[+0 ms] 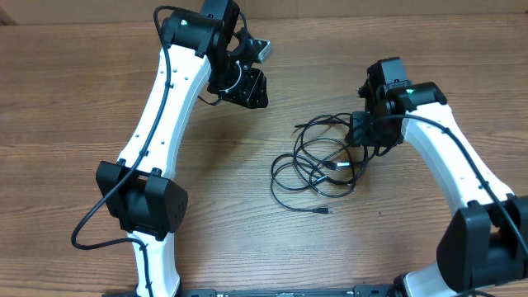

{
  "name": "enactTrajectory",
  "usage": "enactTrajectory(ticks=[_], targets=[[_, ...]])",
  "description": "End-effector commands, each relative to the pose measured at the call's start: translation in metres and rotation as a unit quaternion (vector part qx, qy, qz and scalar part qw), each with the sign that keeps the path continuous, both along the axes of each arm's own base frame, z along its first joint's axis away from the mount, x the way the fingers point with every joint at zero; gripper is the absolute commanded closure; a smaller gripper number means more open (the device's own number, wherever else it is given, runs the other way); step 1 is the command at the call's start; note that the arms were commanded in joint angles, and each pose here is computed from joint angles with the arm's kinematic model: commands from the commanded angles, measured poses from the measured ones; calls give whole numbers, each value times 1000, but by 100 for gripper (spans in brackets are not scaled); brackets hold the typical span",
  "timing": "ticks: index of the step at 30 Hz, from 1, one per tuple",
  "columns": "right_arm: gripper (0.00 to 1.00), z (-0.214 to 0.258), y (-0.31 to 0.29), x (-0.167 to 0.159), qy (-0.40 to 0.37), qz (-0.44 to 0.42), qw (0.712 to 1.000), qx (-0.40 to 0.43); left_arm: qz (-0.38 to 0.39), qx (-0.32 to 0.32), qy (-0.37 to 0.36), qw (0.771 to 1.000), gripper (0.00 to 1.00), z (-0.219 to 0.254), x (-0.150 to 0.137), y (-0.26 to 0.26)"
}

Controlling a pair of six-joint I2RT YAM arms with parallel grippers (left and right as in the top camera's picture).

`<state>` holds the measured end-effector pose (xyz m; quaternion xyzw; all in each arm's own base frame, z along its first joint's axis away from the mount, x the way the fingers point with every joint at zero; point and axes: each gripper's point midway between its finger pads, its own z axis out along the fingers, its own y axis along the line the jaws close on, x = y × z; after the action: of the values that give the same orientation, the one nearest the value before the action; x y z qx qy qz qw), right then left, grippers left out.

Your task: Untangle cables

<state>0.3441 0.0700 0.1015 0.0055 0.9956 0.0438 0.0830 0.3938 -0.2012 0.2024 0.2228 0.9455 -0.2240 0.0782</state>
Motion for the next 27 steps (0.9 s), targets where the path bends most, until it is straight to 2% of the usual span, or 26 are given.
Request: enactTrajectory(ticks=[1,8,18,20,21,25,27], targets=[[52,-11,-9,-2,19,-27,999,-10,1,1,-5,1000,58,3,1,0],[53,-14,-14,-10,36,-28,999,-24,1,2,-4,1000,58,3,0,0],[76,-31,-11,-32,76,-55,996,-11,1,3,0,1000,58,2,-1,1],[92,-32,-10,-32,77,-55,995,-9,1,3,0,1000,58,2,-1,1],[96,-32,-9,-32,76,-54,996,-7,1,3,0,1000,58,2,-1,1],[96,-22,-5,-25,68,-52,996,6,1,3,-1,1000,58,2,-1,1],[96,-6,8,-18,57,-33,997,39,1,3,-1,1000,58,2,-1,1]])
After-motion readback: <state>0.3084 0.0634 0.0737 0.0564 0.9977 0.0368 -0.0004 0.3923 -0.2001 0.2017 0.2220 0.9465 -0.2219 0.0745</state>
